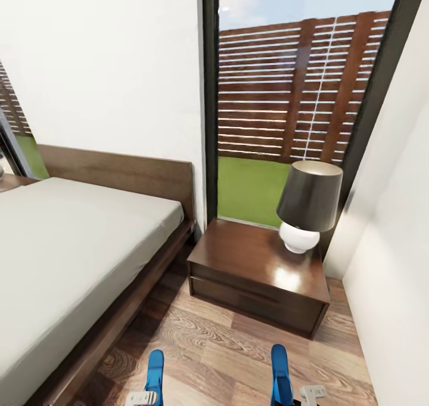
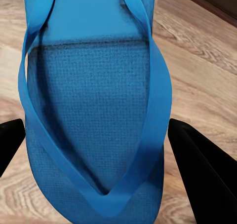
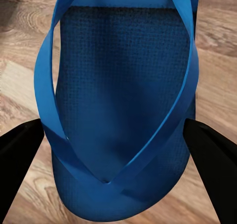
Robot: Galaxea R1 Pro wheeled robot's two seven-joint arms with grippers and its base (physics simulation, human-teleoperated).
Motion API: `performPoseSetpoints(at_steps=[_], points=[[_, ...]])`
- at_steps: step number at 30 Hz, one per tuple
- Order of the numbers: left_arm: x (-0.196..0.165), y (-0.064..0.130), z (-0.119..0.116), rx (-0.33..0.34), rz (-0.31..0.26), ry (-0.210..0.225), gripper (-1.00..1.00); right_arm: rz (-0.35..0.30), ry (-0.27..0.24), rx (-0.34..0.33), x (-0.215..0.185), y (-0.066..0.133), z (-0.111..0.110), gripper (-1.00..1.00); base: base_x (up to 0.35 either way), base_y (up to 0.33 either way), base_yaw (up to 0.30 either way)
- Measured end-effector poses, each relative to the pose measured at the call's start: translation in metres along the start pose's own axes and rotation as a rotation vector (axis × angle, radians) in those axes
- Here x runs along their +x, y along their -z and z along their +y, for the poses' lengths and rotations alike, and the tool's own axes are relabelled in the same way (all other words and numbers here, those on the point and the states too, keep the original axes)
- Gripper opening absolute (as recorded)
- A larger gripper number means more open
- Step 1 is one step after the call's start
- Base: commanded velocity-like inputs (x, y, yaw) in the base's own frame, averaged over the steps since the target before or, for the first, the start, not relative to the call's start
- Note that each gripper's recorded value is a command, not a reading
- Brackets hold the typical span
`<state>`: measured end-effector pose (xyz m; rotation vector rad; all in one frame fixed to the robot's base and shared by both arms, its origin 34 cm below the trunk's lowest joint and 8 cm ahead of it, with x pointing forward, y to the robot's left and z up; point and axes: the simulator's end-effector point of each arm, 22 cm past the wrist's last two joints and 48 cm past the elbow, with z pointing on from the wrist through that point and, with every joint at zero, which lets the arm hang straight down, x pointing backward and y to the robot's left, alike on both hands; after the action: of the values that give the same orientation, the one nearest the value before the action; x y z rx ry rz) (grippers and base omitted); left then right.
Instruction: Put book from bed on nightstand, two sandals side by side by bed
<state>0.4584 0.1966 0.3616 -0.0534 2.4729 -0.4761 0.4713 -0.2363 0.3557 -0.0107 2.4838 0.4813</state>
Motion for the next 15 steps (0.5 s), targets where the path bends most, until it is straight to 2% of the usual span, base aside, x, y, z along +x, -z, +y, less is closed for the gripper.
performPoseSetpoints(at_steps=[15], points=[[0.0003,0.0,0.0001,0.0,0.001,0.0,-1.0,0.0,0.0,-0.001,0.0001,0.0,0.0003,-1.0,0.0,0.0,0.141]])
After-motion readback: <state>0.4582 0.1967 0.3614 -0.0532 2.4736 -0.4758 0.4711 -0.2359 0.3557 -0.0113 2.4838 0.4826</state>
